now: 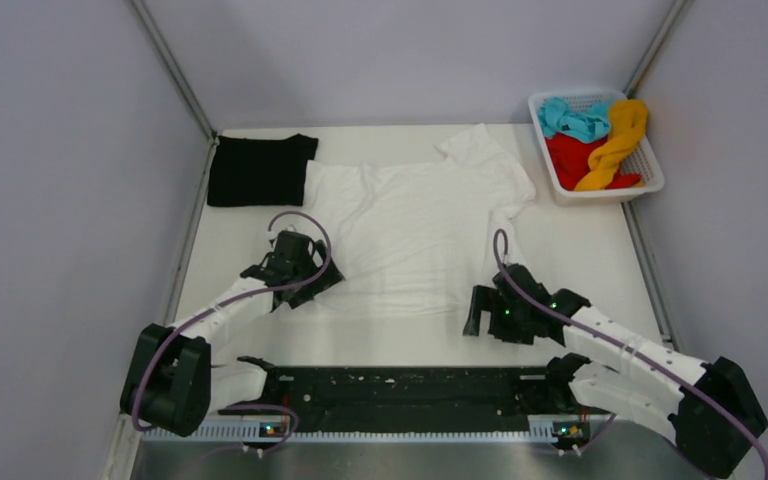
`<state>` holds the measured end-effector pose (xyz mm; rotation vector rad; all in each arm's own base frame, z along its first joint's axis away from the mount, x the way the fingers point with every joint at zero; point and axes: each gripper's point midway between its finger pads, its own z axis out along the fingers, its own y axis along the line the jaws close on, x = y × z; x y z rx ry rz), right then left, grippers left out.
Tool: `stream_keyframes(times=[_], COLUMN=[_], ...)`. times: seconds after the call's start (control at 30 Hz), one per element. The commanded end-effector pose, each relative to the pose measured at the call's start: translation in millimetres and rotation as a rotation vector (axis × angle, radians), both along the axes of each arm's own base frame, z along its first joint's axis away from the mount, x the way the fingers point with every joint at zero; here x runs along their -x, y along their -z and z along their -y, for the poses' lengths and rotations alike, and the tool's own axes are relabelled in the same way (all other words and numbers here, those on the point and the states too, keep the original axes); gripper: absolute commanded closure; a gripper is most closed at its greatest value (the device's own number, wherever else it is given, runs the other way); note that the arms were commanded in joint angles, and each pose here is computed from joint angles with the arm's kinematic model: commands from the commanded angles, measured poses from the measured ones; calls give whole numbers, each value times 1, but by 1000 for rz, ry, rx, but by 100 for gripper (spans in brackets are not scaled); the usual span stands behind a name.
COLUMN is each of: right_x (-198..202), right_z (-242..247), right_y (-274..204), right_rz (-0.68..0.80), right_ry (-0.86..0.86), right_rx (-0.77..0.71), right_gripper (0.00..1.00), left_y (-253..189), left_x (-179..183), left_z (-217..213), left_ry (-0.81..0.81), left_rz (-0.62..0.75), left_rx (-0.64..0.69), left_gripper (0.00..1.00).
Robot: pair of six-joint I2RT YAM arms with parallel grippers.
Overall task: Fold and stack the t-shirts
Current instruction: Flatten out the tshirt
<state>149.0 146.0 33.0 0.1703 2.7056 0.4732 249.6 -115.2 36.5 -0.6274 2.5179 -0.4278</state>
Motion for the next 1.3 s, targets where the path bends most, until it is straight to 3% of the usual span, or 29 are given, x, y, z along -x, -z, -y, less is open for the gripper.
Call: stream_keyframes(times=[0.0, 0.17, 0.37, 0.53, 0.67, 0.87, 1.07, 1.27], right_x=[77, 107, 15, -53, -79, -74, -28, 17], right_z=[7, -12, -20, -25, -14, -22, -46, -53], right_y=[6, -14, -64, -57, -30, -1, 6, -18], right_rz=[-236, -241, 168, 261, 250, 191, 74, 67], right_ry=[-25, -158, -117, -74, -48, -100, -210, -282], right_rx=[41, -11, 93, 103, 145, 143, -63, -176], right_gripper=[1, 1, 1, 1, 1, 1, 1, 1], left_y=[2, 2, -2, -3, -2, -2, -2, -1], left_x=[4, 7, 8, 8, 8, 8, 9, 11], left_z=[-4, -10, -7, -4, -3, -3, -5, -10], left_ry=[-15, -28, -6, 3, 4, 0, -8, -23], left_rz=[-21, -27, -9, -7, -10, -12, -19, -19], left_rx=[-10, -38, -24, -9, -4, -2, -13, -28], left_gripper=[1, 1, 1, 1, 1, 1, 1, 1])
